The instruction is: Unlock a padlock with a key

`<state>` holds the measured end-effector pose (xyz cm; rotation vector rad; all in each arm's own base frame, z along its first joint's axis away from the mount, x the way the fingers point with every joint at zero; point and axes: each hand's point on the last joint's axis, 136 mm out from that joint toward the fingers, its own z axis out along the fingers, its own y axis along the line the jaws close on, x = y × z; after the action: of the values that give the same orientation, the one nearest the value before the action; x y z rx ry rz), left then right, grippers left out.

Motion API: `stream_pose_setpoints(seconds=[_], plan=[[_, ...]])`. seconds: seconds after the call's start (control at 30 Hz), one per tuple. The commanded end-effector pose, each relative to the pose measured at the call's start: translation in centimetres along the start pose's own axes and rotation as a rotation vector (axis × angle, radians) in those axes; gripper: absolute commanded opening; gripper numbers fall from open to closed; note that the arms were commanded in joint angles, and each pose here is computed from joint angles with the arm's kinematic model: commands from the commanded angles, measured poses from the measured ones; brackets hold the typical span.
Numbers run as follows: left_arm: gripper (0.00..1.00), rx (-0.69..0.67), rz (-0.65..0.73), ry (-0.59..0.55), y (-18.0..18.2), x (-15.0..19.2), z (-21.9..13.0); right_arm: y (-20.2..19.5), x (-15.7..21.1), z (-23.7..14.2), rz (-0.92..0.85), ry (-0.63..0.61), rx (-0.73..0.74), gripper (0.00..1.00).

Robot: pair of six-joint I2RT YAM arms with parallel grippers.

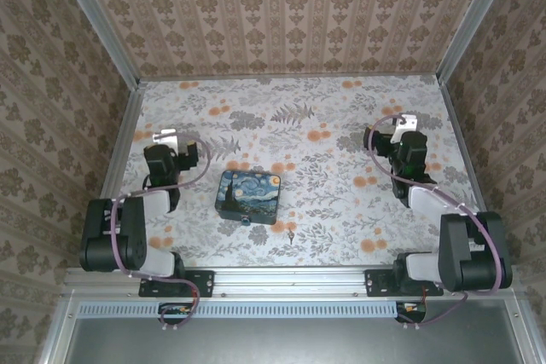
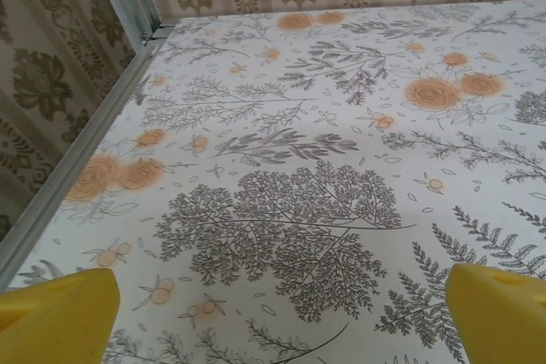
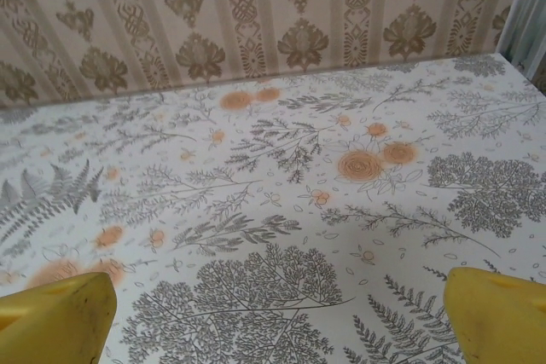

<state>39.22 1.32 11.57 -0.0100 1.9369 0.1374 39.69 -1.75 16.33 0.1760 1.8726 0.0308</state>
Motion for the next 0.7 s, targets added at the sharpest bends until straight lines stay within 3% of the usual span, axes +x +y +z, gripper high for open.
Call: stream_pose_setpoints(seconds=[0.0, 0.13, 0.2, 0.3, 0.43, 0.67], plan=[[1.0, -0.068, -0.054, 0.057, 1.5, -1.2, -0.7, -0.1, 0.0, -0.7, 0.13, 0.063, -0.016, 0.99], [1.0, -0.117, -0.173, 0.137, 2.4, -2.4, -2.1, 3.2, -0.7, -1.7, 0.293, 0.107, -0.197, 1.0], [1.0, -0.116, -0.264, 0.197, 2.3, -2.4, -2.9, 4.9, -0.1, -1.8, 0.366, 0.196, -0.258, 0.98], [1.0, -0.031, -0.344, 0.307, 0.5, -1.9, -4.0, 8.1, 1.9, -1.9, 0.402, 0.375, -0.339, 0.91], [1.0, 0.082, -0.434, 0.439, -2.0, -0.3, -5.1, 13.1, 4.0, -2.7, 0.433, 0.527, -0.443, 0.86], [1.0, 0.29, -0.482, 0.553, -7.8, 1.6, -7.5, 21.9, 9.7, -6.2, 0.399, 0.766, -0.598, 0.8]])
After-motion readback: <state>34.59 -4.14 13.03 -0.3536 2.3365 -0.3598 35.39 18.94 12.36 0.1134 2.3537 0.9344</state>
